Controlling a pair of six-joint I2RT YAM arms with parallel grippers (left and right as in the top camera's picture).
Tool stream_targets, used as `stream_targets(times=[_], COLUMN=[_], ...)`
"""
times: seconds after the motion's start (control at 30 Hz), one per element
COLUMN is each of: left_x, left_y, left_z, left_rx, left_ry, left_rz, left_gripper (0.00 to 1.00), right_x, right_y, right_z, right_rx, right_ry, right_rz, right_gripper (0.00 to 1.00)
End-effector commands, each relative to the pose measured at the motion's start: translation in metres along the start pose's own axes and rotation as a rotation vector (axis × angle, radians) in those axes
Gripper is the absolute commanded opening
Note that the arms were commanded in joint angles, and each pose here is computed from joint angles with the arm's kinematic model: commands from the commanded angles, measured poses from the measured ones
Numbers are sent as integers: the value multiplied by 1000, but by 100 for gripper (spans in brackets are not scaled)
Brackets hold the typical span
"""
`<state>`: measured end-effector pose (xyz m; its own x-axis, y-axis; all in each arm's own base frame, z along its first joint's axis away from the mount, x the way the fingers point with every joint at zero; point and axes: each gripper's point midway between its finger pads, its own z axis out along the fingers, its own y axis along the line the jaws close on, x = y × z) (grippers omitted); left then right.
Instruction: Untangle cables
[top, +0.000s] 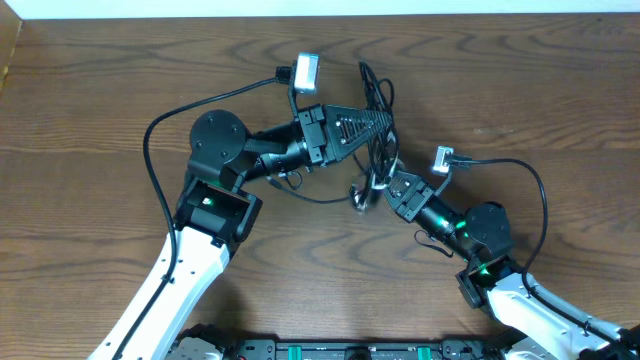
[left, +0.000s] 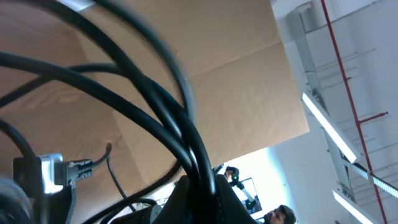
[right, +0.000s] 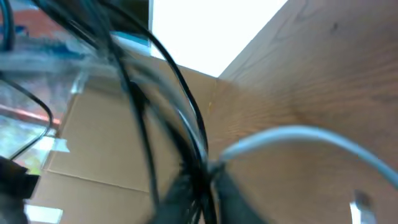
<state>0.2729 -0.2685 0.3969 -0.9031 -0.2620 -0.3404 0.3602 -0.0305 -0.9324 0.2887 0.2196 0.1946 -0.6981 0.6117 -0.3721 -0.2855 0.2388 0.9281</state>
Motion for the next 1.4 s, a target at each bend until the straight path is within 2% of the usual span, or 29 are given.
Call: stream_targets(times=[0.0, 0.1, 0.13, 0.17, 0.27, 0.37, 0.43, 0.83, 1.07, 1.2, 1.37], left_x=[-1, 0, 1, 1, 8, 13, 16, 19, 24, 26, 30], left_y=[-7, -3, 3, 6, 28, 45, 60, 162, 178, 194, 214], left_z=[0, -1, -1, -1, -2, -5, -8, -59, -63, -62, -62], left_rx=[16, 1, -20, -29, -102, -161, -219, -730, -787, -819, -853], left_ry=[-8, -6, 0, 3, 29, 52, 57, -64, -49, -35, -10], left_rz=[30, 105, 135, 140, 151, 160, 155, 5, -28, -57, -96], left_gripper=[8, 8, 25, 32, 66, 82, 84, 86, 86, 77, 43], right_x=[-3, -3, -2, -2, 0, -3, -7, -18, -18, -18, -20], right_y=[-3, -10, -11, -10, -7, -7, -7, -9, -9, -7, -1], right_z=[1, 0, -1, -2, -5, -9, -12, -20, -20, -20, -24], right_rx=[18, 44, 41, 35, 6, -7, -12, -26, -26, -35, -63], right_ry=[-21, -13, 0, 8, 52, 70, 76, 96, 97, 101, 111], right_rz=[-173, -189, -188, -188, -180, -157, -135, -104, -76, -73, -77], right_gripper=[1, 1, 1, 1, 1, 1, 1, 1, 1, 1, 1])
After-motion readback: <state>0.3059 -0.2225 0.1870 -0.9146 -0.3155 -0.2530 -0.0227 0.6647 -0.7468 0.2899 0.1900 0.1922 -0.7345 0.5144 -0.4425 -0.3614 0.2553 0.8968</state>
